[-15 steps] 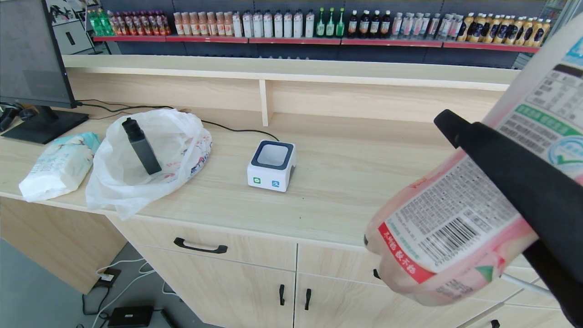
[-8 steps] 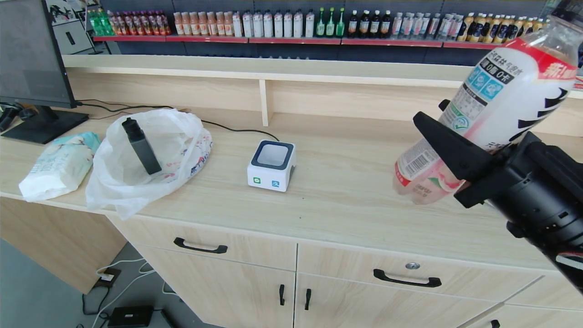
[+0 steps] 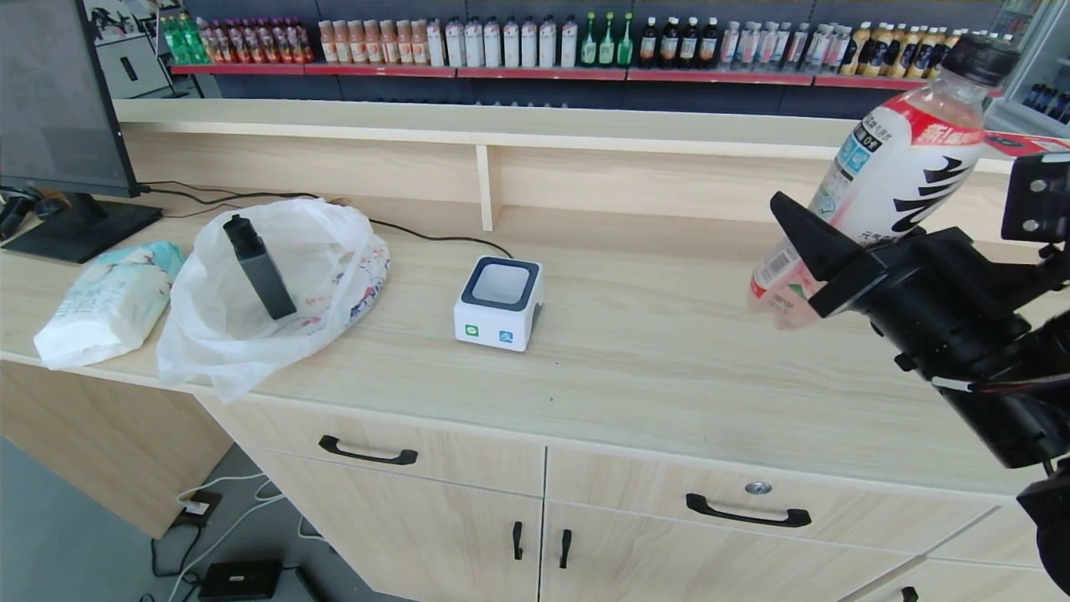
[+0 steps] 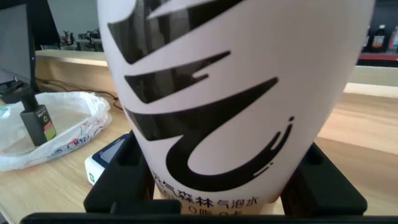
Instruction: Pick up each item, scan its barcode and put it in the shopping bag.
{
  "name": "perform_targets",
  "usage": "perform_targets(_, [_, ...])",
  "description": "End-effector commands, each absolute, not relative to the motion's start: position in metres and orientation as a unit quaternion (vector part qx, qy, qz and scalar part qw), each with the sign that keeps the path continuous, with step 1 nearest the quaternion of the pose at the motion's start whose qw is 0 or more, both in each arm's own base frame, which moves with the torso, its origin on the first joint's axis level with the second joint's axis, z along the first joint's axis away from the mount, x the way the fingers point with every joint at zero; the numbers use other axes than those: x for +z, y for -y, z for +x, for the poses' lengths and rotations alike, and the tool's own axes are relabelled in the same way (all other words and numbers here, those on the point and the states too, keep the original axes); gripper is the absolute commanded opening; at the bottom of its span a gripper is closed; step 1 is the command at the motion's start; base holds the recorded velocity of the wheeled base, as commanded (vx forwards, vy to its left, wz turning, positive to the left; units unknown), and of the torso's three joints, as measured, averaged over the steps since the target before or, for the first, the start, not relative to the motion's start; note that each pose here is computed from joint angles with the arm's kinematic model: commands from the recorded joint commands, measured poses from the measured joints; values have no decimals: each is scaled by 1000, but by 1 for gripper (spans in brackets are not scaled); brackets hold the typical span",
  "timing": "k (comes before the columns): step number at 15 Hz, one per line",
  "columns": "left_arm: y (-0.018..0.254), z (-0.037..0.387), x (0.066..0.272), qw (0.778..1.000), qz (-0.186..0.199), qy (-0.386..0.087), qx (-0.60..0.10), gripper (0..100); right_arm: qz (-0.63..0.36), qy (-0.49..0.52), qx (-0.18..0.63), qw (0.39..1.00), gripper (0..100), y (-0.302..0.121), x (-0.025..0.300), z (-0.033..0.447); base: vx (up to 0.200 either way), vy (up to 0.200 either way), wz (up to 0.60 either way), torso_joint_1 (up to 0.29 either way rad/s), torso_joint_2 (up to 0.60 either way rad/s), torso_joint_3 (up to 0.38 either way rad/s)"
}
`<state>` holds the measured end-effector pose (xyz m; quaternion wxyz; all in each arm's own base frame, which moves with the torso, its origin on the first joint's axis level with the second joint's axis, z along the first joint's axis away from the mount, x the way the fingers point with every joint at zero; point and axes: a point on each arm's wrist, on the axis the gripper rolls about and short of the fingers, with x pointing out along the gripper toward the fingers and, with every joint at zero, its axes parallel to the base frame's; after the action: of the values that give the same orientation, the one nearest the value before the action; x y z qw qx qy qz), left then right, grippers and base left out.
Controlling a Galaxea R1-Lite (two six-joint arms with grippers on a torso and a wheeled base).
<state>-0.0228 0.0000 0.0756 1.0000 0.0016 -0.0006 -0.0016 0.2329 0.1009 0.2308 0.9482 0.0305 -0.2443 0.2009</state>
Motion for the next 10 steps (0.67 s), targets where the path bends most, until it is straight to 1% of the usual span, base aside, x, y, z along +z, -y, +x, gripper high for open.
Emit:
perform_targets(1, [0, -23, 76, 1000, 2, 1, -2, 100, 27, 230, 198, 952, 0, -101, 223, 239, -200, 0, 0, 22, 12, 2])
perform_targets(5, [0, -23, 76, 1000, 3, 1, -2, 100, 25, 219, 198, 955, 0, -100, 218, 237, 0, 0, 0, 0, 0, 0])
perform_targets(10, [0, -23, 76, 1000, 0, 1, -1, 100, 22, 206, 201, 957, 0, -99, 211, 234, 0, 200, 0, 12, 4, 0])
